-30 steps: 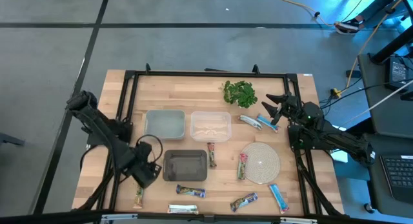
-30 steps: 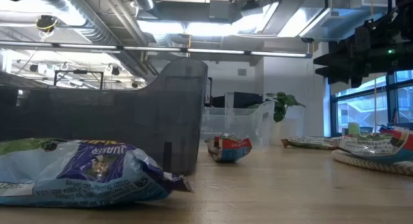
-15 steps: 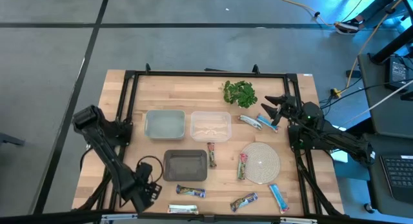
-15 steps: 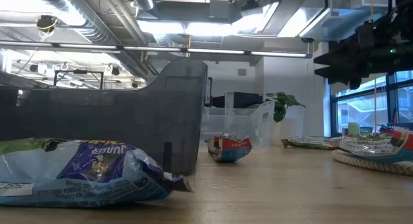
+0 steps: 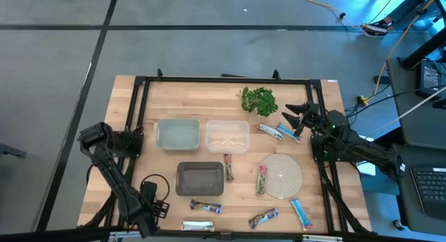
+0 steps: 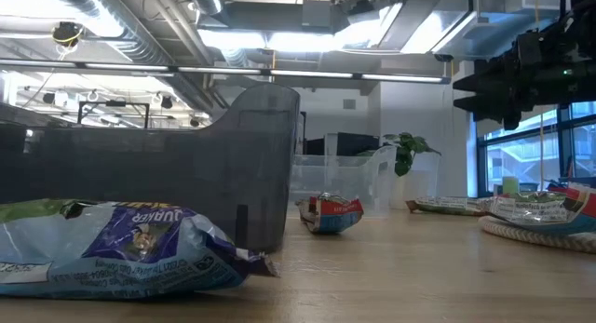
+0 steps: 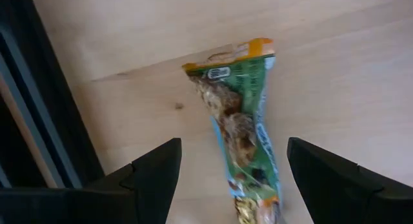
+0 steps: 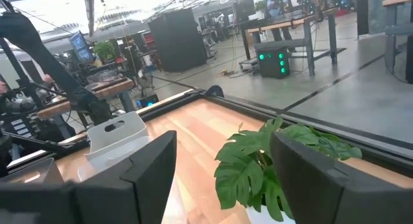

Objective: Pick and place Granola Bars by type
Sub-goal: Put the yellow granola bar into the gray bin

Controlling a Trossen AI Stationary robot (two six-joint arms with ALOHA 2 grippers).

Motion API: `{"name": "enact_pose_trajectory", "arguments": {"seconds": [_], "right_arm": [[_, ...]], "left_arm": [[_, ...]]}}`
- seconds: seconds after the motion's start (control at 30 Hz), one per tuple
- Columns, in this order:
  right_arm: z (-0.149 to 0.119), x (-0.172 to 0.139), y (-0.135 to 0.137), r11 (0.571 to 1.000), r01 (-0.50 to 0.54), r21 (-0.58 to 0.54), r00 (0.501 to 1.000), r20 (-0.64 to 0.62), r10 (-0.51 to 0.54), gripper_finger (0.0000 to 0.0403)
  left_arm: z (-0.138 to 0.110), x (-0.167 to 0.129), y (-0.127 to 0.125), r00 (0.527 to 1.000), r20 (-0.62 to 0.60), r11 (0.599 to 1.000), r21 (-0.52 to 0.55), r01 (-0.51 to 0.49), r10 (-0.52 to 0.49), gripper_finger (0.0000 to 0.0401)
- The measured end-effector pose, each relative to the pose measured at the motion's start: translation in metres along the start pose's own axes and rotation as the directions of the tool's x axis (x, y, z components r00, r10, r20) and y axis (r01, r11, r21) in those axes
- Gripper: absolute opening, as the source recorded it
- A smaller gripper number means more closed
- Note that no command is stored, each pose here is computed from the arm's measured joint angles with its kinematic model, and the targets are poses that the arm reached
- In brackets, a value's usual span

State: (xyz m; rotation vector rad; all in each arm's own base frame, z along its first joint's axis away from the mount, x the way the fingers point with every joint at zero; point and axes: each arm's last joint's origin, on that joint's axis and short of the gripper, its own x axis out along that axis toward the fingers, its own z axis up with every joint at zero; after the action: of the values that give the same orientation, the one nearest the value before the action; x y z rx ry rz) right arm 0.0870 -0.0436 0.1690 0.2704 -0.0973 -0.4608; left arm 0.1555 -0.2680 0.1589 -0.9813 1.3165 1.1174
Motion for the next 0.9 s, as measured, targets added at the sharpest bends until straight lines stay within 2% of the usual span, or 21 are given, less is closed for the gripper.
{"name": "enact_pose_trajectory", "arguments": {"seconds": [0.33, 0.6, 0.9], "right_arm": [[0.000, 0.000, 0.000, 1.000, 0.000, -0.003, 1.000, -0.001, 0.000, 0.0251], [0.000, 0.000, 0.000, 1.000, 0.001, -0.003, 1.000, -0.004, -0.001, 0.0251], [0.000, 0.000, 0.000, 1.000, 0.001, -0.003, 1.000, -0.005, -0.001, 0.0251]], "left_arm": [[-0.003, 0.016, -0.002, 0.998, 0.048, 0.998, 0.062, -0.032, 0.029, 0.0274], [-0.002, 0.016, -0.003, 0.996, 0.093, 0.994, 0.111, 0.004, -0.014, 0.0274], [-0.001, 0.016, -0.004, 0.995, 0.102, 0.982, 0.191, -0.001, -0.018, 0.0274]]}}
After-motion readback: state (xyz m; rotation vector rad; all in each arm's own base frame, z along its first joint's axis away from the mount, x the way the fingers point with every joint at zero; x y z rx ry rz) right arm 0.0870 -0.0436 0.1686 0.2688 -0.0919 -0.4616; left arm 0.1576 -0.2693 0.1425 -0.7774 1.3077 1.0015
